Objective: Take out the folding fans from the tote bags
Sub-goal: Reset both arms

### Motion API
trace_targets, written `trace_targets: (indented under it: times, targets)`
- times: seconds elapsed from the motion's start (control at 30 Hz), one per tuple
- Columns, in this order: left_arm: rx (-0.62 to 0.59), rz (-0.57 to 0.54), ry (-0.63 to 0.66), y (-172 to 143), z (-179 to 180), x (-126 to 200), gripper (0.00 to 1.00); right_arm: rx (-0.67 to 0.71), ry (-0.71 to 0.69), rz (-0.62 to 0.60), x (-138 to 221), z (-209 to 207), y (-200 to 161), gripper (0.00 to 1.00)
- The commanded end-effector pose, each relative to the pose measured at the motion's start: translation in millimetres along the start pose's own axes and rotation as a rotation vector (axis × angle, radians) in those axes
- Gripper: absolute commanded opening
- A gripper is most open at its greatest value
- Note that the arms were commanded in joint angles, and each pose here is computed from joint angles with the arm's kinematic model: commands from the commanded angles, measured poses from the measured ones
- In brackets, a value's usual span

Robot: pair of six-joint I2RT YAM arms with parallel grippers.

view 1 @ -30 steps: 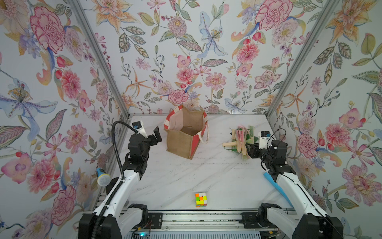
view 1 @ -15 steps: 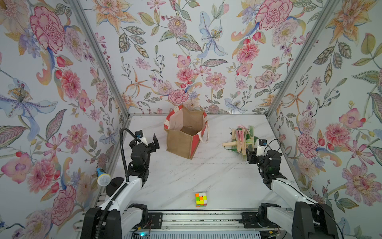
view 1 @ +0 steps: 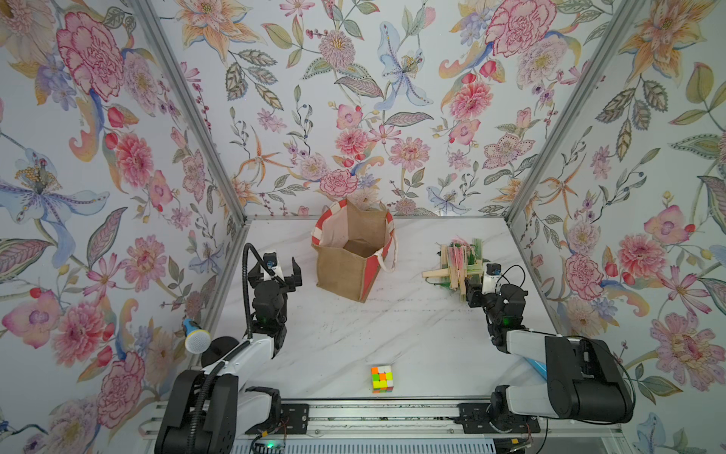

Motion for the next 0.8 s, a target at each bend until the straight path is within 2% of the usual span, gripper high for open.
trace_targets:
  times: [0.0, 0.27, 0.43, 0.57, 0.63, 0.77]
  targets:
    - [-0.053, -0.013, 0.028, -13, 2, 4, 0.99, 0.050, 0.010, -0.068, -4, 5, 4, 0.56]
    - [-0.069, 0.007, 0.069, -43, 5, 3, 0.99, 0.088, -0.023, -0.109, -3, 7, -12, 0.57]
    - [-0.077, -0.024, 0.062, -60, -1, -1, 0.99, 0.093, -0.032, -0.116, -2, 7, -12, 0.58]
    - [-0.087, -0.042, 0.042, -59, -3, -1, 0.99, 0.092, -0.035, -0.114, -2, 8, -13, 0.59]
    - [-0.086, -0.012, 0.046, -62, -3, -3, 0.99, 0.083, -0.047, -0.116, -3, 6, -13, 0.64]
    - [-0.085, -0.026, 0.057, -60, -2, -2, 0.99, 0.070, -0.072, -0.119, -3, 3, -12, 0.75]
Point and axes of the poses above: each gripper's point midway between its finger pads, its own x axis back along the fingers, its own z axis along the line the jaws close on, y = z × x, the point moved 9 cm from there along x, back along the fingers, and after that the axes turned 13 degrees about -x, right-handed, at the moved point
